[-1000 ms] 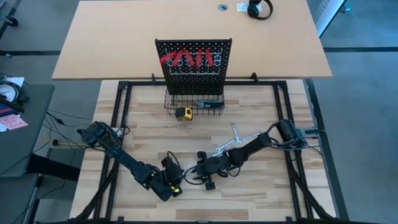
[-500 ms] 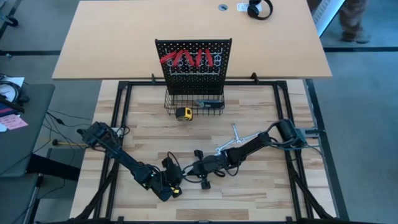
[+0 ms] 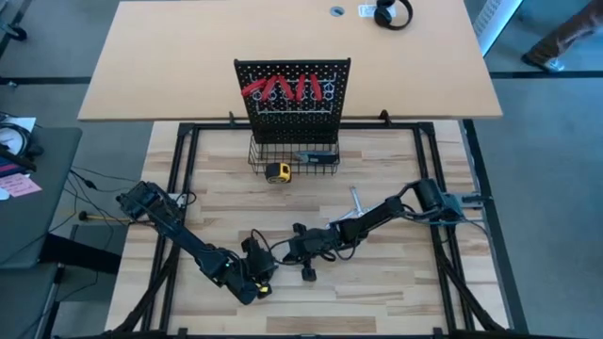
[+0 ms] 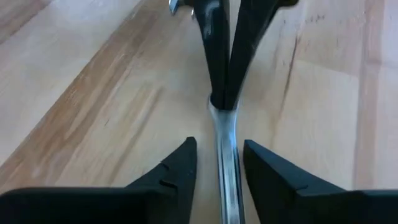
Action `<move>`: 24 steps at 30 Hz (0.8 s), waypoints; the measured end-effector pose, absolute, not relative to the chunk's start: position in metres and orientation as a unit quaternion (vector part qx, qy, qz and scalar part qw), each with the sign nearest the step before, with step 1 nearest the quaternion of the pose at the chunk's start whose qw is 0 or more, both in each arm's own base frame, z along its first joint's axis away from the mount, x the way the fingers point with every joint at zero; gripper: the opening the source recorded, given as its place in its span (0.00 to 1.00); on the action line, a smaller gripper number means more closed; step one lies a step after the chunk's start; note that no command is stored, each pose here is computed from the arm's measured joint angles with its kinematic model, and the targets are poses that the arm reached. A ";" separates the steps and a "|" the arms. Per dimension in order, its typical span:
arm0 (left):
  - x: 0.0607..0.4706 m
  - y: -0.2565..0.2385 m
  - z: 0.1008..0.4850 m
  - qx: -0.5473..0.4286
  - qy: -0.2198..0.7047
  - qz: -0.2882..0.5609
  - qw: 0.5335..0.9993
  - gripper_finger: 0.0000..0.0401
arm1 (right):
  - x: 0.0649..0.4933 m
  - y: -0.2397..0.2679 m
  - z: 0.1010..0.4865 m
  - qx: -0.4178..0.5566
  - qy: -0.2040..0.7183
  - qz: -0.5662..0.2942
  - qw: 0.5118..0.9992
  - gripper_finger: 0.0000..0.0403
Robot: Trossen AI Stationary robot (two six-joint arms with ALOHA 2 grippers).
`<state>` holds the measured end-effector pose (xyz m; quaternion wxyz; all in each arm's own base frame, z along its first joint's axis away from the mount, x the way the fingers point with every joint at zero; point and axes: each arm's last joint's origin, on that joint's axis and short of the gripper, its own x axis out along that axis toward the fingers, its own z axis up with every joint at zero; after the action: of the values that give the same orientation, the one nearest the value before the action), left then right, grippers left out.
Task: Hang tools onto peg board
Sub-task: Hang the wrench into the pegboard
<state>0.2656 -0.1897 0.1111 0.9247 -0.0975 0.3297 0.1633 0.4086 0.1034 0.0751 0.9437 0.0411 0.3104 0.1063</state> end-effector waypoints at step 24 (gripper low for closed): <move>0.239 -0.195 0.104 -0.178 0.455 0.176 0.855 0.13 | 0.408 0.104 0.074 0.037 0.312 0.108 0.943 0.02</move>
<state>0.2386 -0.1949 0.1042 0.8549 -0.1777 0.4547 0.1756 0.4079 0.1040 0.0736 0.9432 0.0370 0.3121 0.1078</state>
